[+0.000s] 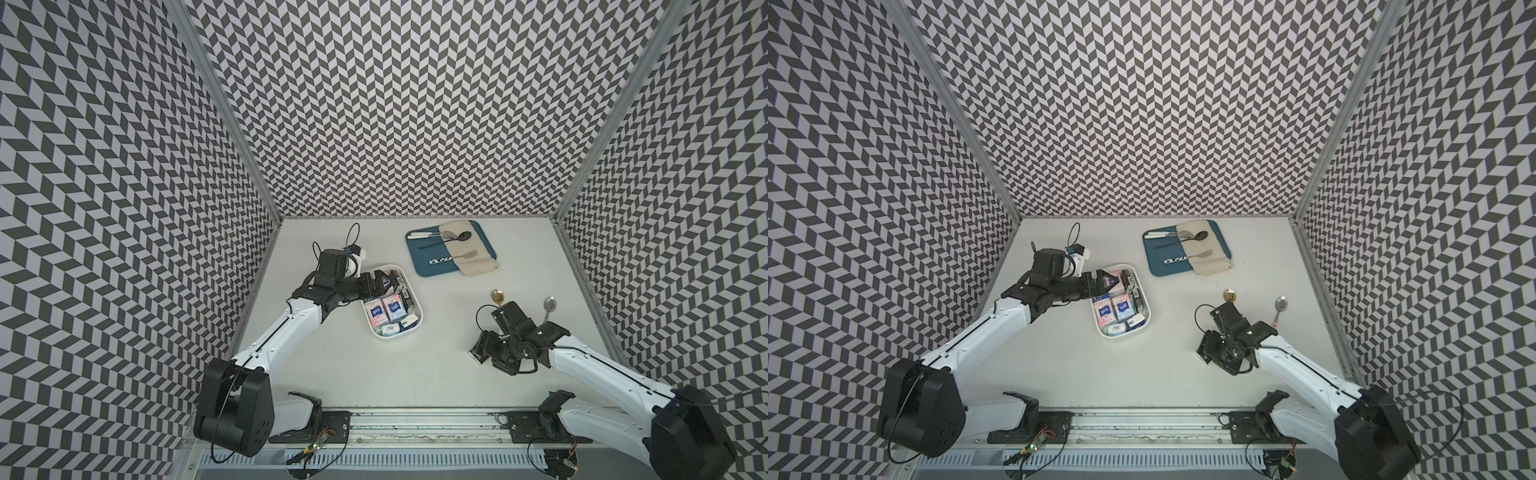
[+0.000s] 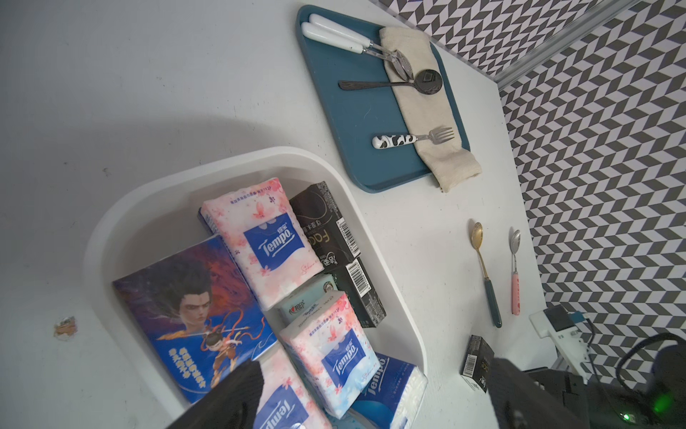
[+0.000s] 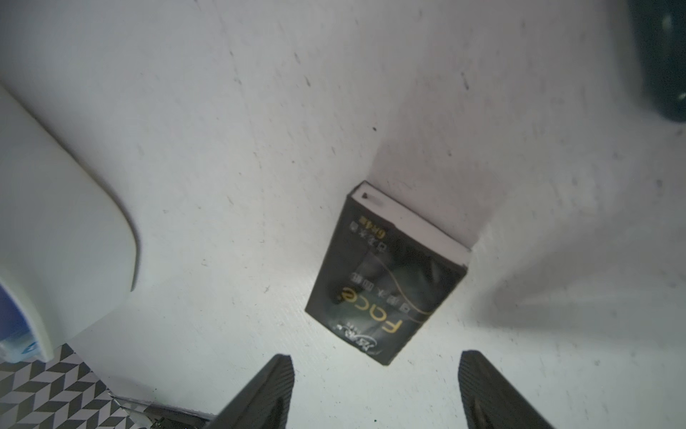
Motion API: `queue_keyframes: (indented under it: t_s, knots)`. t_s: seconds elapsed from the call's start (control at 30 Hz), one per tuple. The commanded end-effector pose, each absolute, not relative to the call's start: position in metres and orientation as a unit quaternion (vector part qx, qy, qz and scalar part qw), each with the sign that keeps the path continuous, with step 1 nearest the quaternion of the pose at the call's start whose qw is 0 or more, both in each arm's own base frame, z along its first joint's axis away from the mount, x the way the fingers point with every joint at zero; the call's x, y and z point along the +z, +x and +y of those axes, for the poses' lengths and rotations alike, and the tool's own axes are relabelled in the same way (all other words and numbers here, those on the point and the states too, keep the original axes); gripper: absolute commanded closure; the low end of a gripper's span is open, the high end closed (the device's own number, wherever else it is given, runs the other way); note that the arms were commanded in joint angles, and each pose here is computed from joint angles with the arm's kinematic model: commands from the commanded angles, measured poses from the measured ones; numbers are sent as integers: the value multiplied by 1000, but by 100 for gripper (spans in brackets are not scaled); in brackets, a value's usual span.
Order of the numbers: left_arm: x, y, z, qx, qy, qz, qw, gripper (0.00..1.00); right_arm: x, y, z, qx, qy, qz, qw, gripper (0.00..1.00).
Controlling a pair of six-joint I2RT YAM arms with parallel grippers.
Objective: Put the pocket tissues into the storage box
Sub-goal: Adjust the pocket tissues at the center of the board.
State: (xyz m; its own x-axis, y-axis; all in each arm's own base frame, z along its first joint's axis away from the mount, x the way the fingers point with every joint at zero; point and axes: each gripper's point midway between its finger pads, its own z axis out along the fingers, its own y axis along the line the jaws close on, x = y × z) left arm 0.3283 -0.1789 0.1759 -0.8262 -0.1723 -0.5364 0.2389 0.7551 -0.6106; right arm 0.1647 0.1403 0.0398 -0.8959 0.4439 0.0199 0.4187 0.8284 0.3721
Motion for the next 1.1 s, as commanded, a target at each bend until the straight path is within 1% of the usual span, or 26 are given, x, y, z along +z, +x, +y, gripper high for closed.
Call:
queue_keyframes:
  t_s: [0.0, 0.17, 0.27, 0.73, 0.9, 0.97, 1.07]
  knots:
    - [182, 323, -178, -350, 22, 886, 303, 0, 34, 166, 137, 194, 247, 949, 30, 27]
    - [182, 322, -178, -351, 19, 886, 301, 0, 41, 182, 135, 210, 266, 939, 62, 32]
    - [181, 322, -177, -349, 19, 887, 302, 0, 42, 187, 133, 206, 268, 938, 69, 33]
    - [183, 321, -171, -340, 20, 889, 307, 0, 16, 192, 141, 191, 249, 949, 35, 36]
    - [183, 320, -168, -337, 18, 889, 309, 0, 11, 196, 145, 181, 237, 954, 22, 36]
    - [183, 319, -166, -335, 16, 890, 310, 0, 19, 203, 145, 181, 233, 955, 38, 36]
    - [181, 319, -164, -336, 11, 889, 311, 0, 39, 225, 152, 205, 208, 952, 88, 37]
